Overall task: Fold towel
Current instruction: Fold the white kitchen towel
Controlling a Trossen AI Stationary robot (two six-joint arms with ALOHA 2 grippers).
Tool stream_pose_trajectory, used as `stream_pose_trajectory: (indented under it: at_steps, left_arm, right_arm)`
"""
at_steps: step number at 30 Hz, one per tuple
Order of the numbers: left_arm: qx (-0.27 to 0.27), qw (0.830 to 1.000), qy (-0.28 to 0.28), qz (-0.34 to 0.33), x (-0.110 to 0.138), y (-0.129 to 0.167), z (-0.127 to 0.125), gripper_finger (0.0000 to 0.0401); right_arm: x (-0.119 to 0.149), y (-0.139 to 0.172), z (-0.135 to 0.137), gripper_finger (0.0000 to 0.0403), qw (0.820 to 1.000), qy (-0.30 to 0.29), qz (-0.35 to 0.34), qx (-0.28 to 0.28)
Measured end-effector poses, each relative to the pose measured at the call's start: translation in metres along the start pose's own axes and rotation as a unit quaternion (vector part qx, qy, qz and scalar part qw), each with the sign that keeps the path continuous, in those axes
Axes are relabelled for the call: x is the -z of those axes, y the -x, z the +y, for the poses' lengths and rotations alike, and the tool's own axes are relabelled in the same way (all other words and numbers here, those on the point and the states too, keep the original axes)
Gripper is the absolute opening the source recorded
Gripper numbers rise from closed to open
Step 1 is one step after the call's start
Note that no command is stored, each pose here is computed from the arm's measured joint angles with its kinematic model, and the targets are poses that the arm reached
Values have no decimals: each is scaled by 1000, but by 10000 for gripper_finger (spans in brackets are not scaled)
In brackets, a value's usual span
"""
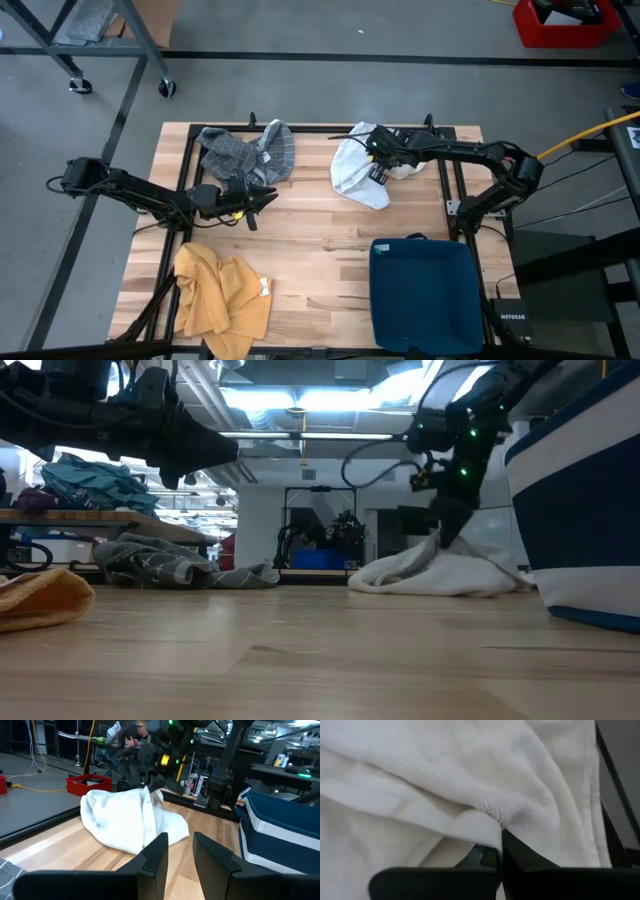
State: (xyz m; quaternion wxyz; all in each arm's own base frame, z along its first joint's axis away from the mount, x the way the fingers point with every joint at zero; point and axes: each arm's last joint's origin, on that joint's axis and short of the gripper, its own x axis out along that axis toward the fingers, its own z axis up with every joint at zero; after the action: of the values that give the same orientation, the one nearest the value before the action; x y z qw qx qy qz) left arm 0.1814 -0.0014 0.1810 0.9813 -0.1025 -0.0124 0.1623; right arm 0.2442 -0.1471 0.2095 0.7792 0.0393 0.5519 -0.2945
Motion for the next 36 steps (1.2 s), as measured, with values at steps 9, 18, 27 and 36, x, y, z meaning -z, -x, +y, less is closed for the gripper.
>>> stream_pose_trajectory:
  at_steps: [9,18,27,36]
  left_arm:
    - [1,999,34,-3,-1,0,0,82]
    - [24,998,57,-7,-7,-3,-4,82]
    - [71,991,-100,-49,-49,-48,-47,82]
    - [68,979,-193,-16,-35,-129,-85,82]
  right_arm:
    - [-50,47,-12,3,991,-46,-105,-68]
    - [-84,93,-24,1,970,-79,-199,-118]
    - [-94,98,-26,1,958,-105,-237,-121]
    - [-98,79,-21,1,964,-104,-214,-117]
